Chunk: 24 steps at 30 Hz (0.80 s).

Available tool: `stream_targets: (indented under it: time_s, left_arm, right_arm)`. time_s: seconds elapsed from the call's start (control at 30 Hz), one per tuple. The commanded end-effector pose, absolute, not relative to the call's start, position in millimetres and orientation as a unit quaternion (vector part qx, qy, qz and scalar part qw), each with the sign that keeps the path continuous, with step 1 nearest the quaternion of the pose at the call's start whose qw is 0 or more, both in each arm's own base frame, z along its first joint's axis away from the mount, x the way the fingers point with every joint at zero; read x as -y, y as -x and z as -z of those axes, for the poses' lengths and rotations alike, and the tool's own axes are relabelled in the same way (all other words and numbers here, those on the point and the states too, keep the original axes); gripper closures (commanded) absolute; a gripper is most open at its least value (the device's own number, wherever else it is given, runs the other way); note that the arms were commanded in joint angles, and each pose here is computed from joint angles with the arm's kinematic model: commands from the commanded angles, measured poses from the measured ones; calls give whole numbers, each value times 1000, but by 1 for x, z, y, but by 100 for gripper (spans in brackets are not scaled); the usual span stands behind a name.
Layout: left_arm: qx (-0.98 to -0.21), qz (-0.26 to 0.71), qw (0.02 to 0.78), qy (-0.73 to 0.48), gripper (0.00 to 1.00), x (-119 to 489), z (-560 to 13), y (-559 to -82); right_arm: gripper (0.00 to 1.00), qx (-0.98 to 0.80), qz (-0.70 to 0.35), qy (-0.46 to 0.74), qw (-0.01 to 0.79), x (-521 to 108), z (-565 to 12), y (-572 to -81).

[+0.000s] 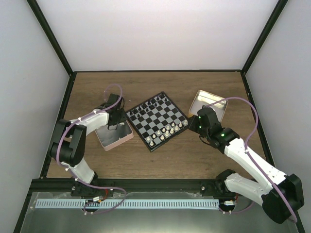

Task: Set up the chess pieces on the board
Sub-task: Pick up the chess piece from the storage box.

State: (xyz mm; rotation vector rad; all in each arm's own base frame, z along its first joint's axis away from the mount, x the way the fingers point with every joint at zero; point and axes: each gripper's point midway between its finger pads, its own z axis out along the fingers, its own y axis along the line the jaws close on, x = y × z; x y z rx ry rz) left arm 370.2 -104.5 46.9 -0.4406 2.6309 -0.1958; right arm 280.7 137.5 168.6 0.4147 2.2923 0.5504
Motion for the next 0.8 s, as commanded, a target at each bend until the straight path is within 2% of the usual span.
stream_targets:
  time_s: [0.0,0.63,0.77]
  left_arm:
    - [-950,76,236,191,71,102,-35,-376]
    - [-970,68,173,154,72,102,-13,-341]
    - [-969,68,179,159,78,101,-13,-340]
  right_arm:
    - [64,-886,-218,-167,374,-135,-173,-282]
    - [65,-887,-220,-167,369,-136,-170,-281]
    - [64,-887,-221,-168,369,-137,-170,-281]
